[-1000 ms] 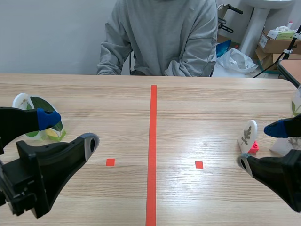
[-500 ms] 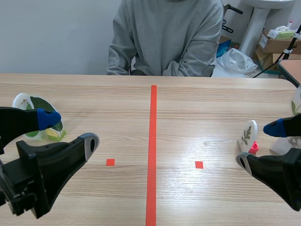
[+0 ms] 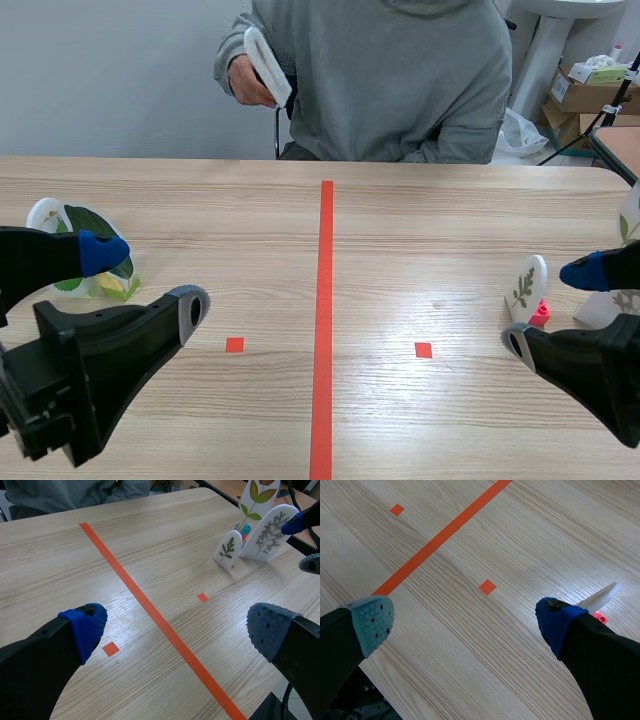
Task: Do the leaf sorting experiment
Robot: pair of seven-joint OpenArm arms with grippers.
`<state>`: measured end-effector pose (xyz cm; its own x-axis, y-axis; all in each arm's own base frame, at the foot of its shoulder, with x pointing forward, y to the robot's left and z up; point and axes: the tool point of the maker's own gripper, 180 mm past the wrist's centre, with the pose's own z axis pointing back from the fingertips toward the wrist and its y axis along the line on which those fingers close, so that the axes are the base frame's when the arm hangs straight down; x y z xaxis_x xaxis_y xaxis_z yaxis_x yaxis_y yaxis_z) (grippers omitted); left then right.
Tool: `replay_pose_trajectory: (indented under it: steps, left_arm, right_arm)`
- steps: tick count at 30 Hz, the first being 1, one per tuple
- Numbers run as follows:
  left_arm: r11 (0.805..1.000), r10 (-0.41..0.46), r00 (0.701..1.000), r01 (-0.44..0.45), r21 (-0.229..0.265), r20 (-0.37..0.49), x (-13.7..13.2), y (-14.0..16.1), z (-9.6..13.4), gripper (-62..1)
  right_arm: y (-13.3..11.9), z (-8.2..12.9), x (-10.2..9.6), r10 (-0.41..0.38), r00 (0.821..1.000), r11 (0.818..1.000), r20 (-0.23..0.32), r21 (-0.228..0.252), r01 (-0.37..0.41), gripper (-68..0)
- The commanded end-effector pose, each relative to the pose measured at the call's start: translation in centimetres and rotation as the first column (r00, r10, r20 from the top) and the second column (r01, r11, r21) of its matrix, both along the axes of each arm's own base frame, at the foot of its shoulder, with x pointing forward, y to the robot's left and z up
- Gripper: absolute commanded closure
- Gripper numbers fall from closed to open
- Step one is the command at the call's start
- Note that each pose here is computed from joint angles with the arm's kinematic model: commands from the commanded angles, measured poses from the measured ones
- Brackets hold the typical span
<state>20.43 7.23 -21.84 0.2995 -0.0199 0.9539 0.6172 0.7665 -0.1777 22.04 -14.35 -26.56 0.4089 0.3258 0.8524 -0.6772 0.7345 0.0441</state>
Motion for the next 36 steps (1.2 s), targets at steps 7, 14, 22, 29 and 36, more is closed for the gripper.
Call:
replay_pose_trajectory:
  steps: [7, 14, 22, 29, 36]
  left_arm:
    - [1.0, 0.004, 1.0, -0.004, -0.012, 0.01, 0.05, 0.03, 0.28, -60.0]
    - [1.0, 0.004, 1.0, -0.004, -0.012, 0.01, 0.05, 0.03, 0.28, -60.0]
    - [1.0, 0.004, 1.0, -0.004, -0.012, 0.01, 0.05, 0.03, 0.28, -60.0]
    - [1.0, 0.004, 1.0, -0.004, -0.012, 0.01, 0.05, 0.03, 0.28, -60.0]
    - [1.0, 0.004, 1.0, -0.004, -0.012, 0.01, 0.05, 0.03, 0.28, -60.0]
  right_arm:
    - [0.42, 1.16, 0.32, 0.019, 0.999, 0.999, 0.031, 0.026, -0.02, -57.7]
    - [0.42, 1.16, 0.32, 0.019, 0.999, 0.999, 0.031, 0.026, -0.02, -57.8]
    - [0.42, 1.16, 0.32, 0.019, 0.999, 0.999, 0.031, 0.026, -0.02, -57.7]
    - [0.42, 1.16, 0.32, 0.019, 0.999, 0.999, 0.031, 0.026, -0.02, -57.8]
    - [0.42, 1.16, 0.32, 0.019, 0.999, 0.999, 0.031, 0.026, -0.02, -57.8]
